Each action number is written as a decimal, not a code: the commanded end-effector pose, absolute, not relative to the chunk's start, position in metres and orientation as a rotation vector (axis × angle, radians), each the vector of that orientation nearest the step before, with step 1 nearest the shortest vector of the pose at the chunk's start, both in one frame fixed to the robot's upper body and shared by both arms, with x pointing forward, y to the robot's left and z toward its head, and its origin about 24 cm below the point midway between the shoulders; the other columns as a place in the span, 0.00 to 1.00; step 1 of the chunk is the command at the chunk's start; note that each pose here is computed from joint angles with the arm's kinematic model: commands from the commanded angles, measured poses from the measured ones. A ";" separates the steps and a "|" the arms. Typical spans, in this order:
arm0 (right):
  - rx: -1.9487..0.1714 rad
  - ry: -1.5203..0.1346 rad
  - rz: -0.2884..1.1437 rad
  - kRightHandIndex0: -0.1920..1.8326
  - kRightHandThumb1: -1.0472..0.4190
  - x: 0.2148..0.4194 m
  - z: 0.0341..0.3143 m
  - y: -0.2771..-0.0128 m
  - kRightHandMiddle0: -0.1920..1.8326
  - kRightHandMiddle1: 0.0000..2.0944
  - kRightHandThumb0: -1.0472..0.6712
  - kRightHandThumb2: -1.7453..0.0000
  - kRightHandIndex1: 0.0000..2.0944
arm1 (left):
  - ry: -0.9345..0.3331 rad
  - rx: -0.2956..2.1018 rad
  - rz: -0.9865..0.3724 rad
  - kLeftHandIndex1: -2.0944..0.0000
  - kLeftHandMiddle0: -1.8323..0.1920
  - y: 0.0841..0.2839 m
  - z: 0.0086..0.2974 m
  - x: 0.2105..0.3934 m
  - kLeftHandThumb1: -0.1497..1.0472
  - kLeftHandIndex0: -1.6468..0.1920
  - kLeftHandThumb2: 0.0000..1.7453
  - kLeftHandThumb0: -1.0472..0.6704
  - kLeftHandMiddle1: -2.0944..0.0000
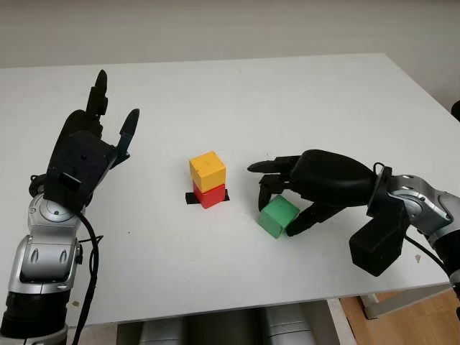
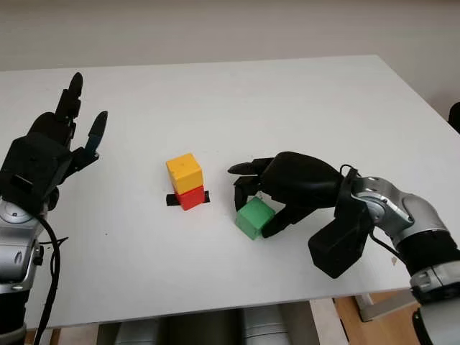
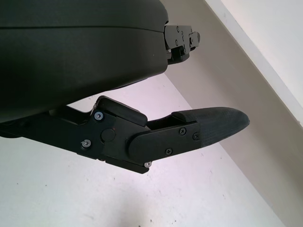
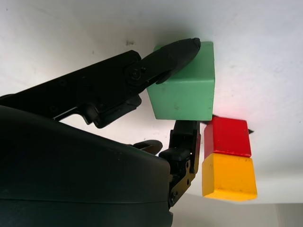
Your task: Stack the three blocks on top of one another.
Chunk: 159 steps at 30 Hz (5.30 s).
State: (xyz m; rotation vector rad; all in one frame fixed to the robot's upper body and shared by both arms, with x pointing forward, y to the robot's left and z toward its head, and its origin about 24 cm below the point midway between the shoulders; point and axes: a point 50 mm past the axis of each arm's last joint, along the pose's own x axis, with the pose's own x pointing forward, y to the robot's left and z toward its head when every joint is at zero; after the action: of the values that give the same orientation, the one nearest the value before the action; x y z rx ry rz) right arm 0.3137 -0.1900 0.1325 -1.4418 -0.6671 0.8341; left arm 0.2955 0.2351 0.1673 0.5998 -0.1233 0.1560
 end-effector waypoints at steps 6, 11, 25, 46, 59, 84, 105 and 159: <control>-1.446 -0.693 0.767 0.31 0.07 0.324 0.150 -0.190 0.31 0.67 0.33 0.97 0.05 | -0.152 0.613 0.160 0.98 0.98 0.237 0.173 0.296 1.00 0.96 0.37 0.15 0.98; -1.456 -0.689 0.720 0.32 0.07 0.330 0.159 -0.194 0.31 0.67 0.32 0.97 0.05 | -0.159 0.614 0.158 0.98 0.99 0.237 0.173 0.297 1.00 0.97 0.37 0.16 0.98; -1.169 -0.490 0.510 0.31 0.08 0.359 0.214 -0.216 0.34 0.57 0.35 0.97 0.03 | -0.153 0.625 0.161 0.97 0.98 0.238 0.174 0.297 1.00 0.96 0.38 0.15 0.97; -0.403 -0.282 0.664 0.25 0.04 0.384 0.212 -0.143 0.24 0.81 0.36 0.97 0.00 | -0.147 0.612 0.171 0.97 0.99 0.239 0.172 0.295 1.00 0.96 0.38 0.14 0.97; -0.296 -0.200 0.737 0.27 0.05 0.389 0.193 -0.112 0.25 0.78 0.35 0.97 0.02 | -0.151 0.610 0.175 0.97 0.99 0.239 0.172 0.294 1.00 0.96 0.37 0.16 0.97; -0.202 0.008 0.919 0.23 0.06 0.397 0.164 -0.107 0.29 0.72 0.32 0.97 0.01 | -0.133 0.614 0.193 0.97 0.99 0.239 0.172 0.291 1.00 0.96 0.37 0.16 0.97; -0.127 0.061 0.934 0.22 0.05 0.399 0.156 -0.109 0.30 0.69 0.31 0.97 0.02 | -0.140 0.604 0.182 0.97 0.99 0.240 0.173 0.292 1.00 0.96 0.37 0.15 0.98; -0.207 0.103 0.916 0.21 0.06 0.397 0.137 -0.106 0.30 0.69 0.33 0.97 0.02 | -0.133 0.602 0.190 0.97 0.99 0.239 0.173 0.289 1.00 0.96 0.37 0.15 0.97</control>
State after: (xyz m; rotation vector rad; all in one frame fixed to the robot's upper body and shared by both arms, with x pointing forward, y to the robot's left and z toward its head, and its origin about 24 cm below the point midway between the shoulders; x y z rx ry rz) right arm 0.3958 -0.1041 0.1332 -0.1819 0.1093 0.9193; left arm 0.2906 0.2399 0.1706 0.5918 -0.1221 0.1875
